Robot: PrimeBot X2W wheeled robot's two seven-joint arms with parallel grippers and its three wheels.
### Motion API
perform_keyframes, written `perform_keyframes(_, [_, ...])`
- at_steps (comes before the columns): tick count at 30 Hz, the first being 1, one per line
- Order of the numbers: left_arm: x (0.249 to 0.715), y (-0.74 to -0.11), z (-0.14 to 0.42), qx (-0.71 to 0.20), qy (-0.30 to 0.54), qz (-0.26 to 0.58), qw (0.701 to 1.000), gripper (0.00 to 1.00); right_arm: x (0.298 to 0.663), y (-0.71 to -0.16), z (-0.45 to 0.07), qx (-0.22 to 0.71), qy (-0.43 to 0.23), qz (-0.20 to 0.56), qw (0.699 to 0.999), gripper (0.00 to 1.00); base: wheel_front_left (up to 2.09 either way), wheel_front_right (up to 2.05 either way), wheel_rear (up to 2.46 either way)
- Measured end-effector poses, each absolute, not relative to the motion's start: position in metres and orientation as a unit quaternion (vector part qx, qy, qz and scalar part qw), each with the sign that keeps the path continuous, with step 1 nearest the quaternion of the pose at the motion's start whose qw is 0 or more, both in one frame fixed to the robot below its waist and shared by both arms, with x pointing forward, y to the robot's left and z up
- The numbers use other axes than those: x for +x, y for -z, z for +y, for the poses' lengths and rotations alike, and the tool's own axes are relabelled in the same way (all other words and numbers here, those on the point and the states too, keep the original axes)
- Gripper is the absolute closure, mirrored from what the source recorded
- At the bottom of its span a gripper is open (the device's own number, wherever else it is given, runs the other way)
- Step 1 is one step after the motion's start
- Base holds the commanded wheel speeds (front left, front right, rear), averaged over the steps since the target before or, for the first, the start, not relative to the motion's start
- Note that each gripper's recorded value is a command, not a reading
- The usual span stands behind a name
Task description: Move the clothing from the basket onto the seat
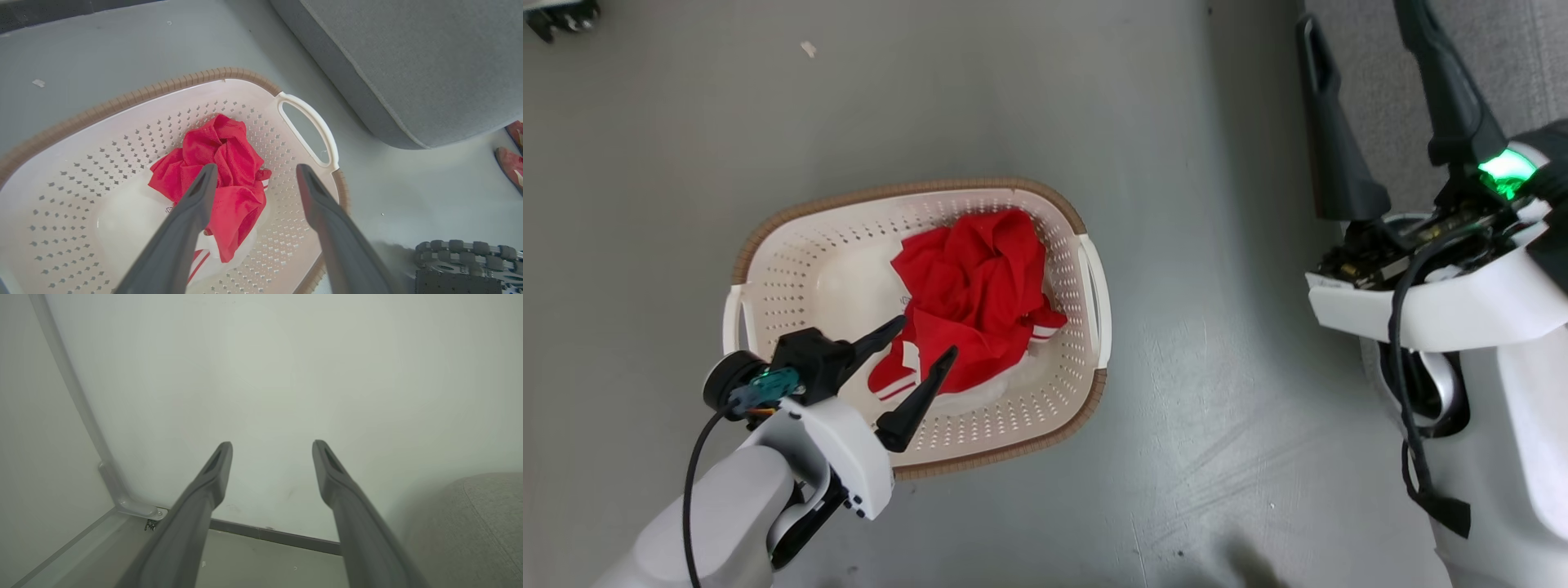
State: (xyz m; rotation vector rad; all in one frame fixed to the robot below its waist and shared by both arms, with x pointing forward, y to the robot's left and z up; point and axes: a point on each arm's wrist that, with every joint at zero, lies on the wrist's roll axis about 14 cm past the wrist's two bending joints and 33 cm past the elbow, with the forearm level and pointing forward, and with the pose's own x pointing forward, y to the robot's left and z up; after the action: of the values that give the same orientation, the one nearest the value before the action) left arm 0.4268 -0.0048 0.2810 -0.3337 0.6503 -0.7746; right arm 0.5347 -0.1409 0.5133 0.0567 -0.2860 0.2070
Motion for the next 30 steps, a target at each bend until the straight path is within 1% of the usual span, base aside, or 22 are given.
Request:
perform_keyframes(6, [0.421,-0.258,-0.013,-0.16,0.38,0.349,0.841,0.0,0.545,-0.509,-0.143,0.023,-0.103,-0.148,0.983,0.0,0.0,0.0,0.0])
perform_keyframes(14, [0.421,-0.236,-0.021,-0.147,0.4,0.374,0.823,0.0,0.552,-0.5,-0.146,0.024,-0.101,-0.148,0.984,0.0,0.0,0.0,0.0])
perform_keyframes(20, [0.407,-0.221,-0.032,-0.137,0.427,0.398,0.8,0.0,0.556,-0.49,-0.143,0.026,-0.108,-0.14,0.984,0.0,0.0,0.0,0.0])
perform_keyframes(27, [0.415,-0.21,-0.037,-0.14,0.431,0.401,0.796,0.0,0.564,-0.483,-0.14,0.023,-0.113,-0.142,0.983,0.0,0.0,0.0,0.0])
perform_keyframes(30, [0.417,-0.199,-0.032,-0.108,0.442,0.402,0.794,0.0,0.565,-0.478,-0.139,0.023,-0.116,-0.139,0.983,0.0,0.0,0.0,0.0])
